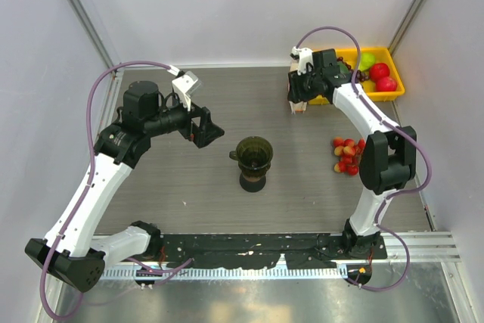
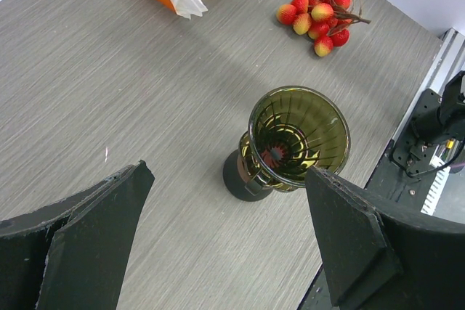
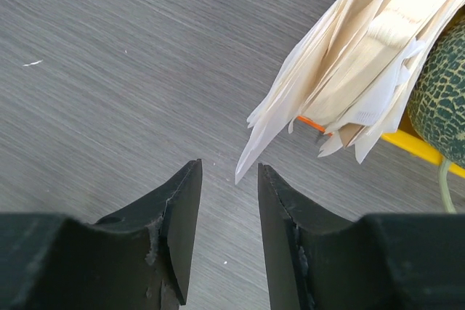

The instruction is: Place the coffee filter in the dripper

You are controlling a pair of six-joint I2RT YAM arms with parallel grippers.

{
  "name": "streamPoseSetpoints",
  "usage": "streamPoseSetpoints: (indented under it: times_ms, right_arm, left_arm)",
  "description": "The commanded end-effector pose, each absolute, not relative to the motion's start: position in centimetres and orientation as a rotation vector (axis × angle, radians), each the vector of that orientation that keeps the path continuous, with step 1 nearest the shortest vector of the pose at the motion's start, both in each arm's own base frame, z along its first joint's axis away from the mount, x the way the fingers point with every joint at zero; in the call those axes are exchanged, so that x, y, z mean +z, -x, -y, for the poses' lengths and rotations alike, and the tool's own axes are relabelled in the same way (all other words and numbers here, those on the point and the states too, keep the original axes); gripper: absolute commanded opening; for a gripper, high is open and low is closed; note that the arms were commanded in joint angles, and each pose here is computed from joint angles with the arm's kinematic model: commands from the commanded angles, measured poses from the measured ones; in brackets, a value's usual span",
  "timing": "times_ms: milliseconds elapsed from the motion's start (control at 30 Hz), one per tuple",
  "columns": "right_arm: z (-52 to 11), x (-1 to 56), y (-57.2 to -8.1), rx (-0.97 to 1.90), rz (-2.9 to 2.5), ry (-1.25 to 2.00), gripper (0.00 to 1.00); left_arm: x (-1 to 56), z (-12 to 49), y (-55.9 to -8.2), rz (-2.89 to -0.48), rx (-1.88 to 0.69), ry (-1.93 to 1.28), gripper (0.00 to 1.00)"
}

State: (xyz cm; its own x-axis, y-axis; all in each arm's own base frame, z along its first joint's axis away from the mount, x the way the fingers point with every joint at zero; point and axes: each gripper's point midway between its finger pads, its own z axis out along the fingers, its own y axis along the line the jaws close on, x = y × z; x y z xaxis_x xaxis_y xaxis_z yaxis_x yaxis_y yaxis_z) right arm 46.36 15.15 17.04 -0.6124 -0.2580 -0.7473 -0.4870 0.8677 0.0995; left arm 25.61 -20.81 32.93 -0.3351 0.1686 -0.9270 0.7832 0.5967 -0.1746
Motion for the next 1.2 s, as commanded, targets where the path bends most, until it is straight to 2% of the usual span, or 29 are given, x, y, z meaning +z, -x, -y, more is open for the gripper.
streamPoseSetpoints:
  times_ms: [0, 233, 467, 767, 1167]
  right_arm:
    - [-15.3, 17.7, -47.9, 0.368, -2.237, 0.499, 0.41]
    - [-15.1, 16.4, -48.8, 0.348, -2.267, 0.488, 0.39]
    - [-14.9, 16.3, -49.1, 0.328, -2.264, 0.49, 0.29]
    - [-14.4, 16.5, -49.8, 0.301, -2.251, 0.478, 0.05]
    - [-14.7, 19.2, -48.3, 0.36, -2.181, 0.507, 0.05]
  left_arm:
    - [35.1, 20.9, -25.3, -1.762, -0.79, -0.781, 0.99]
    - [34.9, 21.0, -25.2, -1.767, -0.797, -0.783, 0.99]
    - [34.7, 21.0, -25.2, -1.772, -0.799, -0.782, 0.99]
    - [34.7, 21.0, -25.3, -1.773, -0.8, -0.781, 0.99]
    - [34.7, 21.0, -25.3, -1.772, -0.8, -0.781, 0.99]
